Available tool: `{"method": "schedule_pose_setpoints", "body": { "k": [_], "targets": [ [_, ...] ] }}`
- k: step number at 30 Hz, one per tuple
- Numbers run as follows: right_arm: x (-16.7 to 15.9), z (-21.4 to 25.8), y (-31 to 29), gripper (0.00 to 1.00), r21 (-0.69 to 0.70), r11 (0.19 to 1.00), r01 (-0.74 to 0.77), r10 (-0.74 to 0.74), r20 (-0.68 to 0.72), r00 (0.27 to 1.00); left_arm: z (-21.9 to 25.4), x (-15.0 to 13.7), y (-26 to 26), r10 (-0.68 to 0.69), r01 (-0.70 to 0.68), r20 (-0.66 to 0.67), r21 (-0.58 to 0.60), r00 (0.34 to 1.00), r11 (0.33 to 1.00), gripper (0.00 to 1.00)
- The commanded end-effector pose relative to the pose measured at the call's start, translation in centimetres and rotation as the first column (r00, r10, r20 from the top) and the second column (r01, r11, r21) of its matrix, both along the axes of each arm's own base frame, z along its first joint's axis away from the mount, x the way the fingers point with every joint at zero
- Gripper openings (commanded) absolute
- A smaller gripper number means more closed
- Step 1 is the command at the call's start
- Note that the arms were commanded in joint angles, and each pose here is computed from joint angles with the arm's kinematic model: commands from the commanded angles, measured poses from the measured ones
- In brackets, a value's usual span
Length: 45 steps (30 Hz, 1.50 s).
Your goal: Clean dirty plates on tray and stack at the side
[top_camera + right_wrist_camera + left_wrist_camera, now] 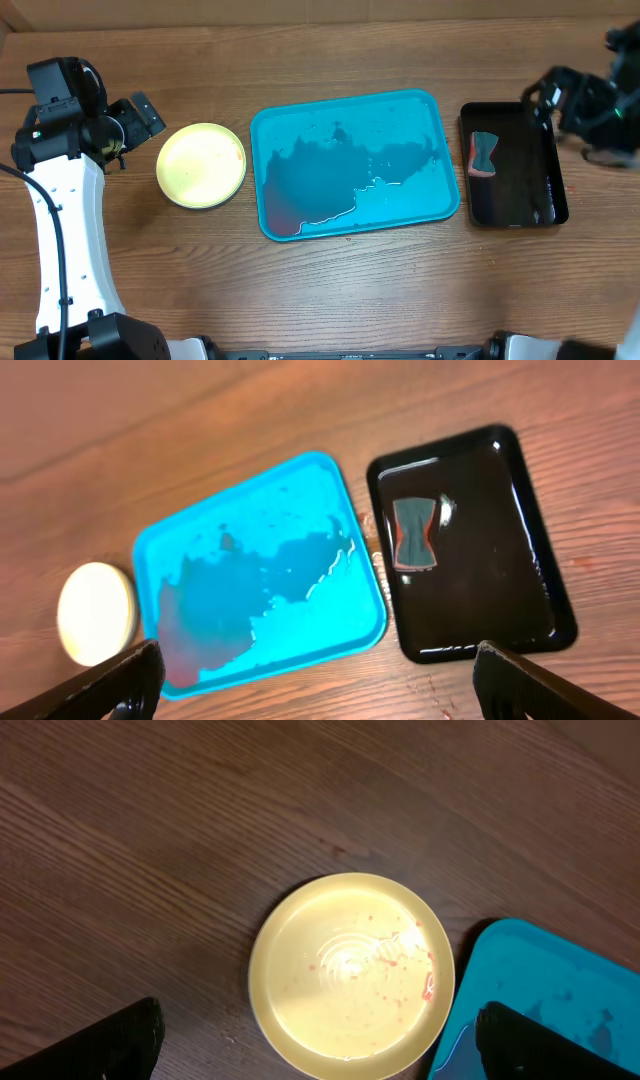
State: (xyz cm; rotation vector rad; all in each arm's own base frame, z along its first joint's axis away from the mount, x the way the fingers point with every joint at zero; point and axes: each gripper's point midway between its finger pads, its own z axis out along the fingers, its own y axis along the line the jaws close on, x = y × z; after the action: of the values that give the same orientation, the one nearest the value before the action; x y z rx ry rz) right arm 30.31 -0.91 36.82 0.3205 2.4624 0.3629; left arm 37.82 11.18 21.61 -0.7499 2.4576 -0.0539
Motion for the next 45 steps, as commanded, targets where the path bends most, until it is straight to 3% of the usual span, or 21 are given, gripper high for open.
{"method": "schedule_pose_setpoints", "body": {
  "k": [1, 15, 22, 28, 37, 45],
  "targets": [
    [-1.0, 1.4, 0.1, 1.00, -0.020, 1.000, -0.004, 0.005, 0.049, 0.999, 0.0, 0.3, -0.1, -0.017, 0.017, -0.001, 0.010, 1.000, 1.000, 1.00],
    [-1.6, 2.5, 0.2, 1.00, -0.074, 0.996, -0.041, 0.049, 0.107, 0.993, 0.0, 0.3, -0.1, -0.017, 0.017, -0.001, 0.010, 1.000, 1.000, 1.00],
    [-0.1, 5.8, 2.2, 1.00, -0.196, 0.974, -0.110, 0.171, 0.331, 0.928, 0.0, 0.3, -0.1, -0.017, 0.017, -0.001, 0.010, 1.000, 1.000, 1.00],
    [-1.5, 7.5, 3.9, 1.00, -0.247, 0.964, -0.102, 0.227, 0.558, 0.798, 0.0, 0.3, -0.1, -0.017, 0.017, -0.001, 0.010, 1.000, 1.000, 1.00],
    [-5.8, -0.3, 3.8, 1.00, -0.272, 0.962, -0.032, 0.223, 0.709, 0.669, 0.0, 0.3, -0.1, -0.017, 0.017, -0.001, 0.010, 1.000, 1.000, 1.00],
    [-7.0, -8.0, 4.0, 1.00, -0.248, 0.969, 0.013, 0.205, 0.830, 0.519, 0.0, 0.3, -0.1, -0.017, 0.017, -0.001, 0.010, 1.000, 1.000, 1.00]
  ]
}}
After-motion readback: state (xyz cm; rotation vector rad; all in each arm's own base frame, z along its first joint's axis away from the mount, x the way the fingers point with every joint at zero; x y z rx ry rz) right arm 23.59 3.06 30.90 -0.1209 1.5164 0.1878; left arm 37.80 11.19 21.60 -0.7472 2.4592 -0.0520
